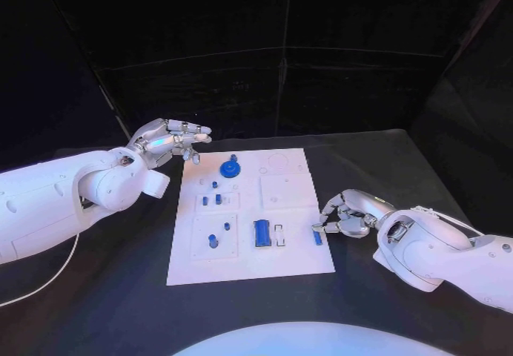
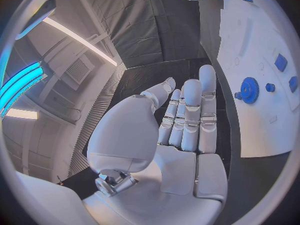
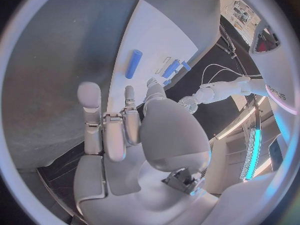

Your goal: Assemble the parts on the task board

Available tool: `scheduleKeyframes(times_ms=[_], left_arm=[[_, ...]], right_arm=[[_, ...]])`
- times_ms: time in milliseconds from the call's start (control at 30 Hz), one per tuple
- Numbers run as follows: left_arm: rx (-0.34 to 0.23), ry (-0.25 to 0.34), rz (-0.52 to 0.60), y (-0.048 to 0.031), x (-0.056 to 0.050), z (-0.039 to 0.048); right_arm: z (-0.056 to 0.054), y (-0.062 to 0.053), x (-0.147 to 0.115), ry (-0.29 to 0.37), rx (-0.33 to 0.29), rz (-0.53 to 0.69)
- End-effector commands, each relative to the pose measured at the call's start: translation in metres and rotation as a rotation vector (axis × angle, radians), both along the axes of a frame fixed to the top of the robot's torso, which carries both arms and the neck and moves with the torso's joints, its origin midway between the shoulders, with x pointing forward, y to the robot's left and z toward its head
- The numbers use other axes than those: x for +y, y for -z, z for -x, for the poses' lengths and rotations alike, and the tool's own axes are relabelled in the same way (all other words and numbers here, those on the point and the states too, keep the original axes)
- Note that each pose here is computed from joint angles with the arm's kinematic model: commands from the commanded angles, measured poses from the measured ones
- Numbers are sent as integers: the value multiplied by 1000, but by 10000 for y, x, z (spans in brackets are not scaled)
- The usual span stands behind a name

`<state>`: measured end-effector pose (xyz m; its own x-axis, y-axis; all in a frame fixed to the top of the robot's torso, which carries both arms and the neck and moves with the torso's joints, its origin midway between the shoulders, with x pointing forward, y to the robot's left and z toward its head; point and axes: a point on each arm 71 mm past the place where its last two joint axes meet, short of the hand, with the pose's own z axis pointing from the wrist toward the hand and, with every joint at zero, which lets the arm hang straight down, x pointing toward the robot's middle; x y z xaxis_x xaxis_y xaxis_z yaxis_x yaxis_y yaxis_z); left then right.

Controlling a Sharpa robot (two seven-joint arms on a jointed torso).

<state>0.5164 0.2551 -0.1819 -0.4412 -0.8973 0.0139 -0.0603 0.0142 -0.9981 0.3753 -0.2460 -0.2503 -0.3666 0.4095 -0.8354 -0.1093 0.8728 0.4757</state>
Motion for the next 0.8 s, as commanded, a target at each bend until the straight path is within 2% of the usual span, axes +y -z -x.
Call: scheduleKeyframes(times_ms=[33,800], left_arm=[[-4,11,3,-5,-14,1],[-1,12,1,8,-7,11]], right_arm=[[-13,2,-24,10,-21,69],[-56,94,49,-22,15,159]])
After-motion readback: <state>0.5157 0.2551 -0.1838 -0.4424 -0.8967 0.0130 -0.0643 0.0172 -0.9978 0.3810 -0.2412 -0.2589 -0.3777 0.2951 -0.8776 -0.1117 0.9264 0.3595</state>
